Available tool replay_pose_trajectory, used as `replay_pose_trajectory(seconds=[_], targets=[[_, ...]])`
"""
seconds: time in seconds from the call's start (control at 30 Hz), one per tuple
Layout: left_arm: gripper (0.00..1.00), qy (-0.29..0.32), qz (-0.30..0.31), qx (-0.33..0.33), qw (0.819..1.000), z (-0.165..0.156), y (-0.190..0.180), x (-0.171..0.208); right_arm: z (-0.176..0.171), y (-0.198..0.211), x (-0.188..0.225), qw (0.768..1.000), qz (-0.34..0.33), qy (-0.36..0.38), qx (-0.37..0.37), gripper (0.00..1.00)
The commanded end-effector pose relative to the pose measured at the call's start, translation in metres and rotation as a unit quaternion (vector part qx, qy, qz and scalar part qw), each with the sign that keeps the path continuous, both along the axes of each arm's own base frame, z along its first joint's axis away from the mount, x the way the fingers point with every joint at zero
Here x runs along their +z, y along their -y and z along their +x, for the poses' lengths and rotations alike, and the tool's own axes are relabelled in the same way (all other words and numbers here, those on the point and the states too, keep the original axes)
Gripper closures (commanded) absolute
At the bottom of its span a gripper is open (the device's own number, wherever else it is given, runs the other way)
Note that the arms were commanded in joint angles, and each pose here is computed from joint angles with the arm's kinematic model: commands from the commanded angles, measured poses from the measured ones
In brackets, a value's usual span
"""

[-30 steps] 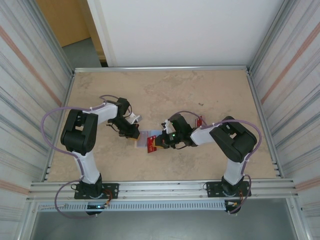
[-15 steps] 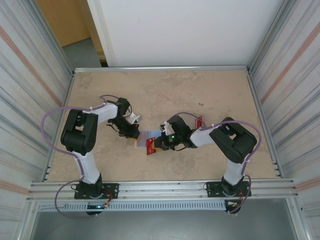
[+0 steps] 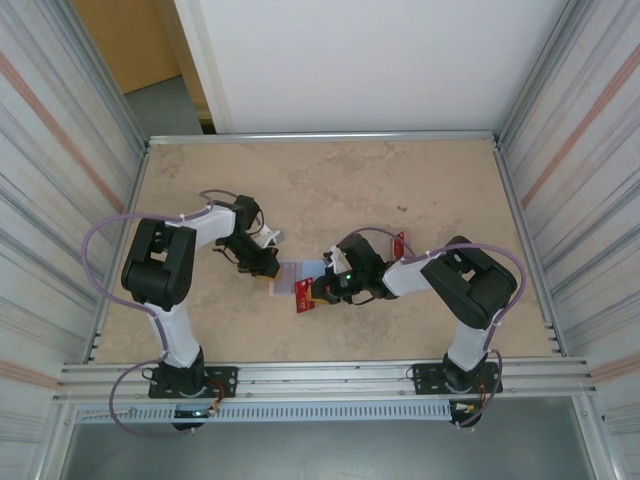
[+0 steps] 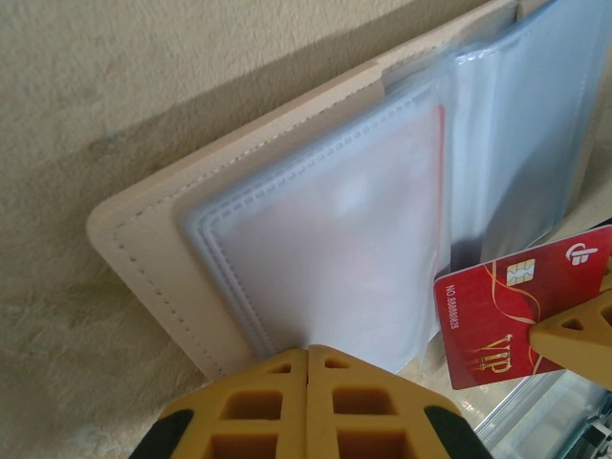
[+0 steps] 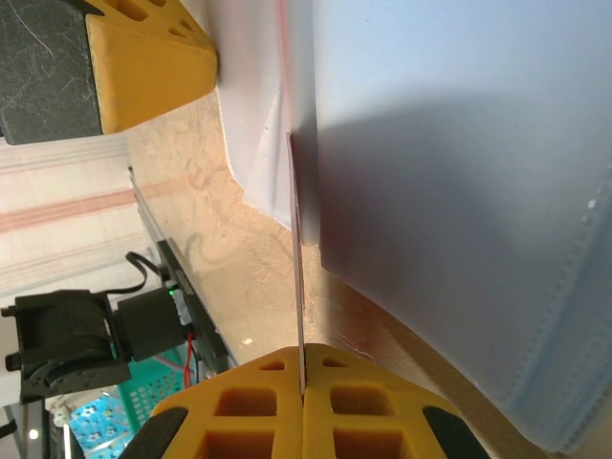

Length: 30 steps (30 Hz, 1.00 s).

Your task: Put the credit cards into the card holder

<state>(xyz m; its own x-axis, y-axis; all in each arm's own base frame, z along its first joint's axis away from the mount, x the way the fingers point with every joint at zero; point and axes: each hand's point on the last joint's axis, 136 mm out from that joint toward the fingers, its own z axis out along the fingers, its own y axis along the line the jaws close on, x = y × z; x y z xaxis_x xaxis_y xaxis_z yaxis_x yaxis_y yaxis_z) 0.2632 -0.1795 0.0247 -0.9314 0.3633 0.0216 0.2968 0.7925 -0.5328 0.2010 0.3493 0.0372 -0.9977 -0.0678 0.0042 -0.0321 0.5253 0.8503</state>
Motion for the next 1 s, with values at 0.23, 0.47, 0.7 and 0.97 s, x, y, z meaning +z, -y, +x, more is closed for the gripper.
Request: replay_pose_trajectory(seconds=[0.23, 0.47, 0.7, 0.97], targets=[[1.0, 0.002, 0.009, -0.005, 1.0, -0.004, -0.004, -0.003, 0.019, -0.002, 0.002, 1.0, 0.003, 0.009, -0.021, 1.0], [1.0, -0.001, 0.009, -0.004, 1.0, -0.003, -0.003, -0.004, 0.03, -0.002, 0.001, 0.999, 0.009, 0.01, -0.03, 1.0], [1.0, -0.004, 0.01, -0.005, 1.0, -0.003, -0.003, -0.006, 0.036, -0.005, 0.003, 0.999, 0.019, 0.007, -0.026, 1.0], [1.0, -0.004, 0.012, -0.006, 1.0, -0.004, -0.004, -0.006, 0.026, 0.002, 0.021, 0.999, 0.02, 0.02, -0.021, 1.0]])
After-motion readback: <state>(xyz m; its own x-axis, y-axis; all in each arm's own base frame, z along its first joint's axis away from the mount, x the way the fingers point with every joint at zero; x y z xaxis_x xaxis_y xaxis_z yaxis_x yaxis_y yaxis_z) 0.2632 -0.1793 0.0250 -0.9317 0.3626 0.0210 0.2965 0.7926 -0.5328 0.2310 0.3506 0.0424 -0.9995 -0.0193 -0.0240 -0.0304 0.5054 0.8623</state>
